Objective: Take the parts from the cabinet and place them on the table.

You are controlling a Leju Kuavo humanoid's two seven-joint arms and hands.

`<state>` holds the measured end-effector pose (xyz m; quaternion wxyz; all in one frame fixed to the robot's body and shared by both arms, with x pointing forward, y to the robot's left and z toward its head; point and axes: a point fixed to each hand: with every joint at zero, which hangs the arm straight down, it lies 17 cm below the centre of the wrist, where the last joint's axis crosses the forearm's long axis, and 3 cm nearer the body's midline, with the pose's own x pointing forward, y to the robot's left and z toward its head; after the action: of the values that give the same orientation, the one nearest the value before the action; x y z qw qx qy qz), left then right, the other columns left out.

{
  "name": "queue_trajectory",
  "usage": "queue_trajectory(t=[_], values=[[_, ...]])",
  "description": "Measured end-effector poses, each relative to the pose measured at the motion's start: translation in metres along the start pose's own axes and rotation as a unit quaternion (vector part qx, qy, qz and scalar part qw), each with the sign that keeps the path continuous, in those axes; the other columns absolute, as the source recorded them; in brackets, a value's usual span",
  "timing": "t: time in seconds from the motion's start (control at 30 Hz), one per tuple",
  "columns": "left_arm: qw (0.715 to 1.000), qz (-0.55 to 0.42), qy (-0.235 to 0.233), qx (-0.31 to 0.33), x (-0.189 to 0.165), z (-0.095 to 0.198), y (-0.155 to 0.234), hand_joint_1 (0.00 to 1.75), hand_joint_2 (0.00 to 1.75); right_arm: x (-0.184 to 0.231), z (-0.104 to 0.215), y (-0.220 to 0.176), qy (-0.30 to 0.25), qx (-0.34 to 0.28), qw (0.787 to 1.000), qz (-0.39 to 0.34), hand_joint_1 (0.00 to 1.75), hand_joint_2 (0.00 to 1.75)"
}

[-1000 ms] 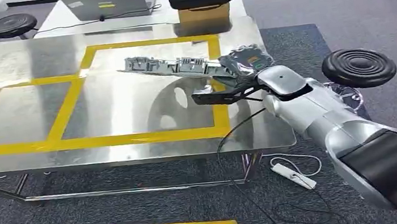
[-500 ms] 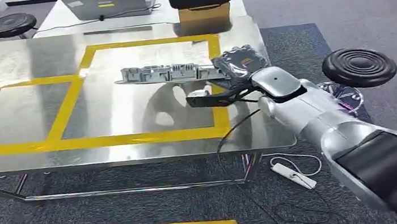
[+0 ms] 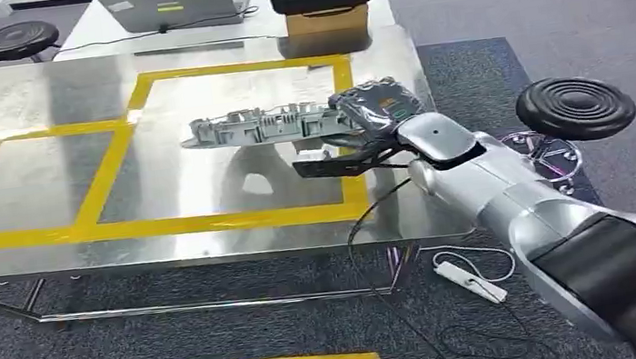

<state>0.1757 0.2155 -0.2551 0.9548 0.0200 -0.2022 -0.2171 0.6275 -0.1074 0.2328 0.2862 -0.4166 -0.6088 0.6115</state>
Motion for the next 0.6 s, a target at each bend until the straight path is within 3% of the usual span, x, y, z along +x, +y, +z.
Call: queue_trajectory(t=[0.6], values=[[1.0, 0.0, 0.006, 0.002, -0.0023, -0.0001, 0.0007, 0.0, 0.0, 0.0081, 0.0008, 0.0052, -0.006, 0.003, 1.0, -0.003, 0.0, 0.0]])
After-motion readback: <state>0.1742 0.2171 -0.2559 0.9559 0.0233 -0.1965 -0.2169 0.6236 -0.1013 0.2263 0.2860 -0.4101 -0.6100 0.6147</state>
